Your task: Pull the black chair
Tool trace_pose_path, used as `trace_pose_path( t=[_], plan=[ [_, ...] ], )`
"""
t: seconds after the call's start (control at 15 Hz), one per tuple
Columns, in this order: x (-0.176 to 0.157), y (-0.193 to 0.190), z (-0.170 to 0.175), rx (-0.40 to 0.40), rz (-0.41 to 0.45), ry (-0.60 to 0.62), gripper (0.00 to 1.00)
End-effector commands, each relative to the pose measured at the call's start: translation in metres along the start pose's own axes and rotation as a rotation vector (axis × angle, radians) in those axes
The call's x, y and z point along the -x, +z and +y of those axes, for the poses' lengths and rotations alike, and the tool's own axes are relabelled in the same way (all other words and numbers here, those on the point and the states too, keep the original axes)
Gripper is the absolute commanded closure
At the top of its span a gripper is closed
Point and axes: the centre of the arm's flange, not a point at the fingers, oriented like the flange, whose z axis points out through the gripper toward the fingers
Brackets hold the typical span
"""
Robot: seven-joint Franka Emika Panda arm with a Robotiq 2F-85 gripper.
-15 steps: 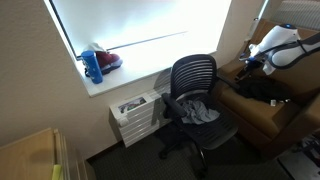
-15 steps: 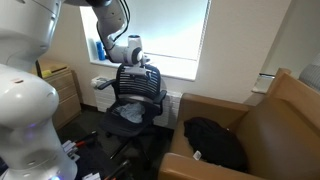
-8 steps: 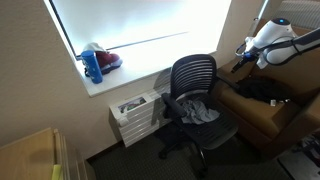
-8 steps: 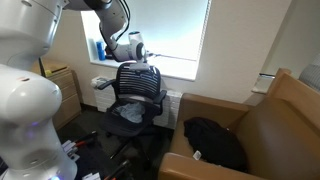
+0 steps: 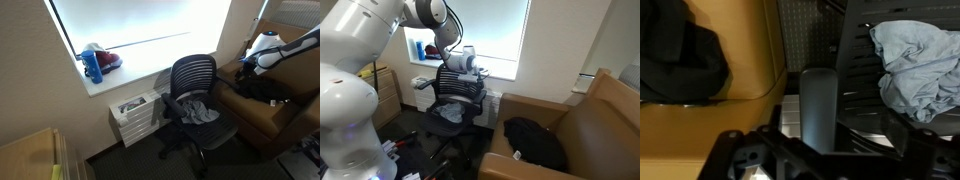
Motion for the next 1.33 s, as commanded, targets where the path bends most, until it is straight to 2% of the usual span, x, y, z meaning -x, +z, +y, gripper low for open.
trace_pose_path(
  t=[0.0, 0.13, 0.2, 0.47, 0.8, 1.07, 1.13, 1.27],
  plan=[
    [-0.032, 0.023, 0.008, -0.158, -0.051, -0.079, 0.0],
    [-0.041, 0.027, 0.005, -0.182, -0.072, -0.111, 0.0],
    [-0.016, 0.018, 0.005, -0.147, -0.044, -0.08, 0.0],
    [-0.02, 0.019, 0.003, -0.15, -0.044, -0.085, 0.0],
    [-0.022, 0.056, 0.0, -0.117, 0.084, -0.08, 0.0],
    [-0.014, 0.088, -0.001, -0.081, 0.128, -0.089, 0.0],
    [-0.01, 0.076, -0.002, -0.115, 0.1, -0.088, 0.0],
    [-0.009, 0.085, -0.001, -0.1, 0.114, -0.091, 0.0]
  ],
)
